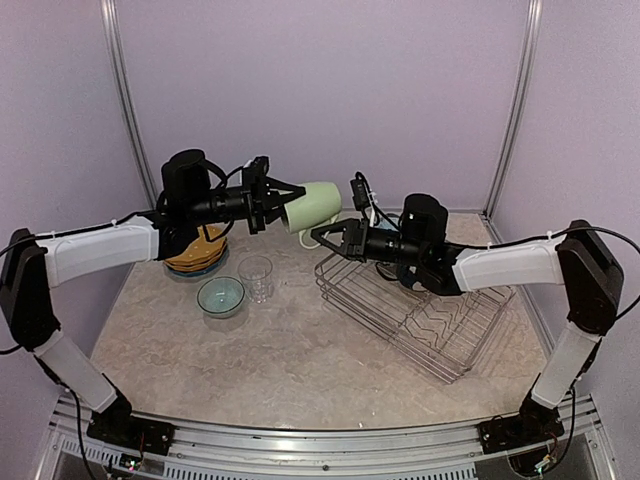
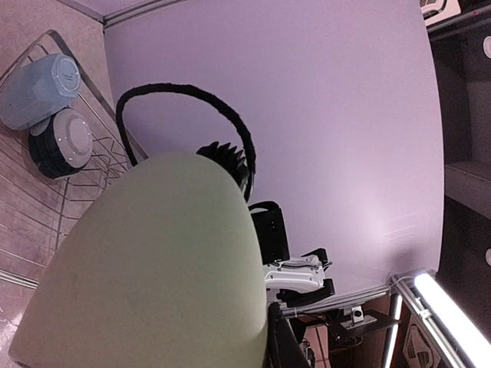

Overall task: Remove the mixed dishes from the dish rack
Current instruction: Pass from the right arm to the left, then place the cup at the corner of the board.

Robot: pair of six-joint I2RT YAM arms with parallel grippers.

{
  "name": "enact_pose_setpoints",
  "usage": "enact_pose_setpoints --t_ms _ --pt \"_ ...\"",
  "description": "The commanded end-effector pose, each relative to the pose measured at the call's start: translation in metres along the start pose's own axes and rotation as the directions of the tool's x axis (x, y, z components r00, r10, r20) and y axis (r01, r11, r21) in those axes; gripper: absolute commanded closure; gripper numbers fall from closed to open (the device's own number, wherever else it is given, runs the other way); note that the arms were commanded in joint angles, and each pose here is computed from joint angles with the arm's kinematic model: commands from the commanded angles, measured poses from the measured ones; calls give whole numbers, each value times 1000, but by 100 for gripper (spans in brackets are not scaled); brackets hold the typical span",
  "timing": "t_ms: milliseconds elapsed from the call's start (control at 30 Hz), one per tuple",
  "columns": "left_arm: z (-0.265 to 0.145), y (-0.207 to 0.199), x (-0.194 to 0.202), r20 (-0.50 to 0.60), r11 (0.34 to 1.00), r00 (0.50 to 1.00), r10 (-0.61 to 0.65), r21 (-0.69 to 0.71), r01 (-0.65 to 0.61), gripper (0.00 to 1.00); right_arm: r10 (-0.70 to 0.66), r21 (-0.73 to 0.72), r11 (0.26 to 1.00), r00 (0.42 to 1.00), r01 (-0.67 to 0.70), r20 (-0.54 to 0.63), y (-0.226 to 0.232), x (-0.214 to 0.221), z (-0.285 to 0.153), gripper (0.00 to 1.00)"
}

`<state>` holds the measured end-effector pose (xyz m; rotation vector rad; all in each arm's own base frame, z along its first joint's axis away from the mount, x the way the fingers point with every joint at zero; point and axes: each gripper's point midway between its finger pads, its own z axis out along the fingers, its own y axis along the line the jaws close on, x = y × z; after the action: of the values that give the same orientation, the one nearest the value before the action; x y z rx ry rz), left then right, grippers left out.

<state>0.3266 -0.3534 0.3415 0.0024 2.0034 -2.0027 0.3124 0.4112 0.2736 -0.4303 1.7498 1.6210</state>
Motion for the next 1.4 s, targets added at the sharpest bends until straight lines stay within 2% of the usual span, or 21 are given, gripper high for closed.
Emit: enact_pose_setpoints --t_ms 0,233,433,533,733,967,1100,1367 --pt "-18 6 -4 30 999 1000 -10 -38 11 100 -110 -43 993 992 113 59 23 -23 7 73" --pt "-63 14 -12 116 977 992 49 -212 -23 100 -187 197 962 982 189 -29 -19 -16 4 43" --pt "-122 23 -10 172 888 980 95 -460 -6 100 -278 417 853 949 314 -147 -54 -20 -19 26" --pt "-152 35 -7 192 824 975 108 -566 21 100 -306 501 785 932 364 -197 -69 -28 -33 22" --pt "-211 56 2 236 648 962 141 -756 91 100 -323 658 618 902 430 -286 -100 -50 -72 13" --pt "-262 88 19 259 427 961 98 -883 195 100 -290 772 455 894 443 -342 -133 -71 -115 6" --pt "-284 112 25 277 314 959 55 -917 246 100 -252 815 392 902 427 -351 -152 -79 -133 3" --pt "-306 155 29 304 201 952 -34 -931 305 100 -172 855 322 913 406 -369 -193 -88 -148 0"
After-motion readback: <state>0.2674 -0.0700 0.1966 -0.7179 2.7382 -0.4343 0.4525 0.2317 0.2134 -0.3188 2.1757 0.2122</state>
